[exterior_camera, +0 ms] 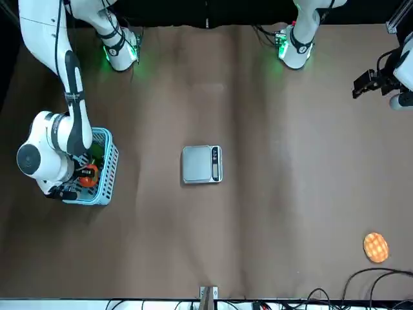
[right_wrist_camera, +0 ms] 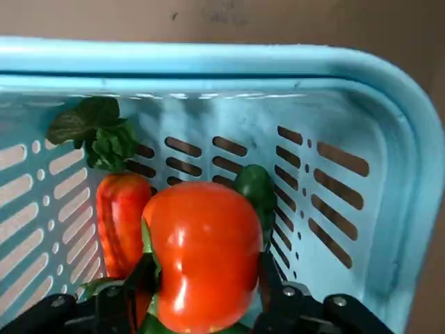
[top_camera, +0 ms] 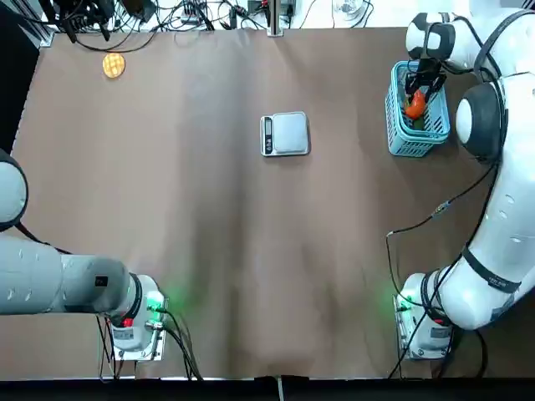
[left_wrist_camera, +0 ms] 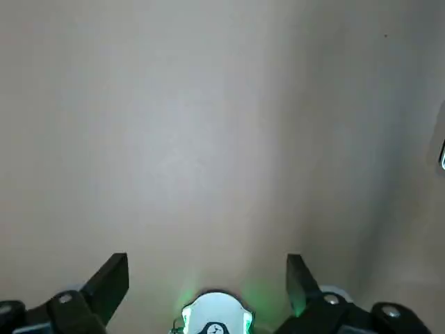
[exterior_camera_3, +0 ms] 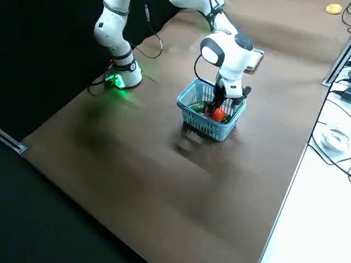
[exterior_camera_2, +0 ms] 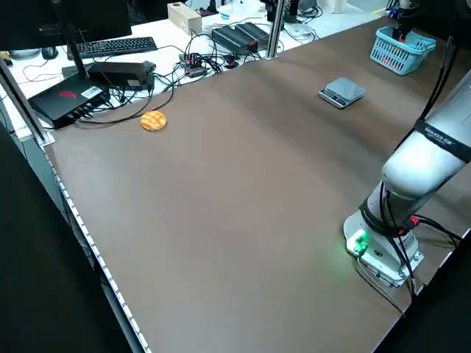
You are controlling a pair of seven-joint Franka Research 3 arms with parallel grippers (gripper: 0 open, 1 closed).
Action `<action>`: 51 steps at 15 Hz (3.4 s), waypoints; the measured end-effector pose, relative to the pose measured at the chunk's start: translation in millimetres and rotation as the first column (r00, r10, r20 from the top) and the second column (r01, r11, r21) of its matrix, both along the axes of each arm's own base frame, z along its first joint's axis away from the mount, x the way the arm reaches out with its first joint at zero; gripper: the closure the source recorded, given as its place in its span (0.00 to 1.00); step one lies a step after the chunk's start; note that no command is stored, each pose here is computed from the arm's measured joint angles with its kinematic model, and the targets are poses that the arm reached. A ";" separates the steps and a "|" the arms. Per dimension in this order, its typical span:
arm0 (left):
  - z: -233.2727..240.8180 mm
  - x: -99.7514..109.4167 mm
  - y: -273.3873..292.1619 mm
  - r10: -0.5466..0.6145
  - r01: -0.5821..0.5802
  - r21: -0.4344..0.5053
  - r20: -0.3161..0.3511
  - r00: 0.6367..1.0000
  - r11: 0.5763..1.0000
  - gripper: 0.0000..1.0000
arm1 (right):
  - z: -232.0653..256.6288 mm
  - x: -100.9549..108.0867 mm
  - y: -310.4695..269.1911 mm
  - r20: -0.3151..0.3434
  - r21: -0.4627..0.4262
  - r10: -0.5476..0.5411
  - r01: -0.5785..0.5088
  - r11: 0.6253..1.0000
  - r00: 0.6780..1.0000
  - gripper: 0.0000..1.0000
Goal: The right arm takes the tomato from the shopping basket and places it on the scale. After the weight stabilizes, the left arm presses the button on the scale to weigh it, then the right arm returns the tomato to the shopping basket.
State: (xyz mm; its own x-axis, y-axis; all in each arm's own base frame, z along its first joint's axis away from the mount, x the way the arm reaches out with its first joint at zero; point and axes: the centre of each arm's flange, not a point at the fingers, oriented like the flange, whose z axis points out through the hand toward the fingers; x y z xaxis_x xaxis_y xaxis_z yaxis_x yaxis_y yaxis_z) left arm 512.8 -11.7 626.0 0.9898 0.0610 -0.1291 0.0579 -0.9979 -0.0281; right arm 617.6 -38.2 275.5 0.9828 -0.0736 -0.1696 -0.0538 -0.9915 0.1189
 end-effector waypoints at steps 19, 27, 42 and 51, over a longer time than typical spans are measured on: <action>-0.5 0.0 0.3 0.001 -0.001 0.000 -0.001 1.000 1.000 0.00 | 74.8 22.4 -0.5 0.130 0.025 0.003 -0.006 1.000 0.991 0.00; 5.1 0.6 0.1 0.000 0.000 -0.002 0.014 1.000 1.000 0.00 | 261.3 -28.9 6.9 0.118 0.207 0.060 -0.083 0.975 0.991 0.00; 18.1 -0.6 14.6 0.046 -0.044 -0.043 0.041 0.998 0.998 0.00 | 363.2 -57.3 -15.5 0.097 0.202 0.080 -0.098 0.975 0.992 0.00; 18.1 -0.6 15.5 0.052 -0.050 -0.043 0.041 0.998 0.998 0.00 | 359.9 -82.1 -4.6 0.124 0.159 0.105 -0.124 0.979 0.987 0.00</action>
